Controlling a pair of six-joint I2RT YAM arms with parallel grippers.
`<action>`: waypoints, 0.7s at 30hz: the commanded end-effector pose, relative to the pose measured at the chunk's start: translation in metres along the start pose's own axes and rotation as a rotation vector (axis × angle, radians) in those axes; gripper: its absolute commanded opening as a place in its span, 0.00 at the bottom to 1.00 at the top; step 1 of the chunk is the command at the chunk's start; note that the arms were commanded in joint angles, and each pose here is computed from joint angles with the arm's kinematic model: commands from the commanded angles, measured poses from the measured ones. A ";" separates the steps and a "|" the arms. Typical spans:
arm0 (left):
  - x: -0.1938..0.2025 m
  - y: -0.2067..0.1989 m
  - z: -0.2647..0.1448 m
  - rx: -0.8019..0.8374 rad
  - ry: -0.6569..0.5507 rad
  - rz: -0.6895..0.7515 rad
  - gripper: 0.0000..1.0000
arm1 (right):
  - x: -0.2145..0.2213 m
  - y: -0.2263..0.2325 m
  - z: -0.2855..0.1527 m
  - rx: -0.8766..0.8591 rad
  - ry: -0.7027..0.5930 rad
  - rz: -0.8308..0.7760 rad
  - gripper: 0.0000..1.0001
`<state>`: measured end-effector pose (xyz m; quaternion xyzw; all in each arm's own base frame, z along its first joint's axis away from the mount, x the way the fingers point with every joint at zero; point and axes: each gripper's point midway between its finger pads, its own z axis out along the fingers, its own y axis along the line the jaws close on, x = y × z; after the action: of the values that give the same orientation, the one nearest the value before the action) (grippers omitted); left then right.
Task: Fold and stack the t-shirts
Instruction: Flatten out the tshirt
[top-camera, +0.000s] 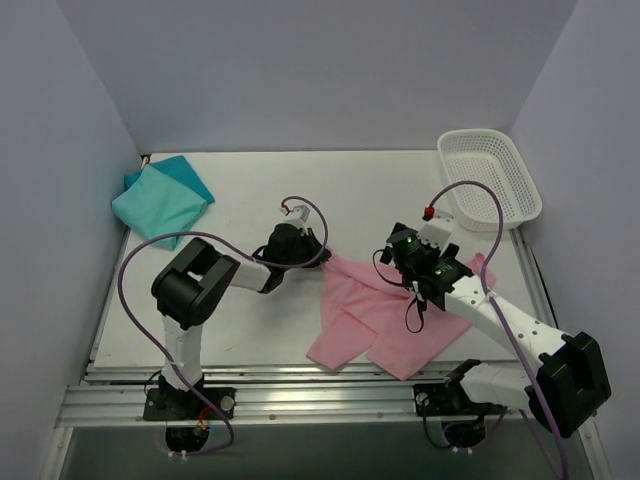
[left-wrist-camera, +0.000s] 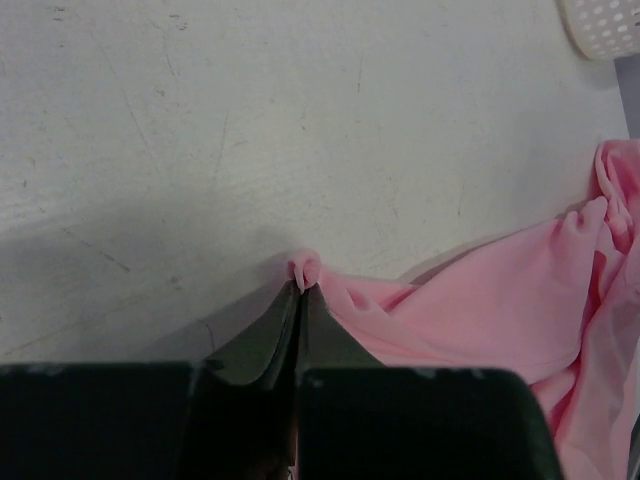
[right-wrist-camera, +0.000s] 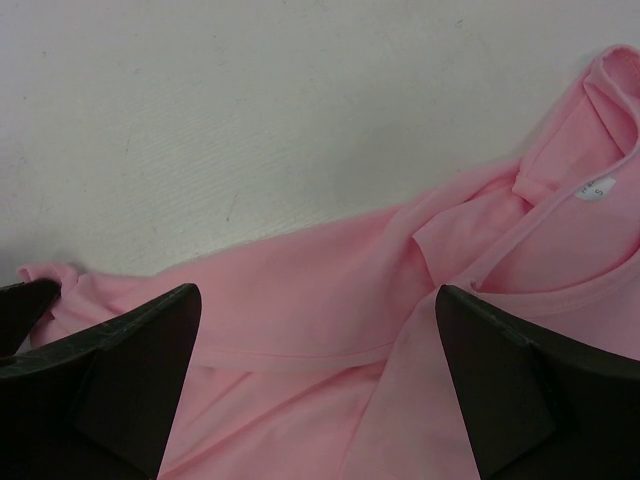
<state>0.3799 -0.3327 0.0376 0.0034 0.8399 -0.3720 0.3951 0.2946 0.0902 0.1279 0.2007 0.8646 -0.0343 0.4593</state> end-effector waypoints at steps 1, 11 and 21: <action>-0.029 -0.023 0.012 0.099 -0.069 -0.006 0.02 | -0.002 -0.011 -0.006 0.038 -0.019 0.024 1.00; -0.121 0.036 -0.007 -0.037 -0.233 -0.017 0.02 | 0.005 -0.004 -0.002 0.034 0.004 0.011 1.00; -0.251 0.080 0.011 -0.178 -0.348 0.114 0.22 | 0.005 0.006 0.004 0.031 0.001 -0.014 1.00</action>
<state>0.5594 -0.2030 0.1323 -0.0855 0.7889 -0.2875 0.5363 0.2900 0.0950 0.1089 0.1955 0.8773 -0.0485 0.4357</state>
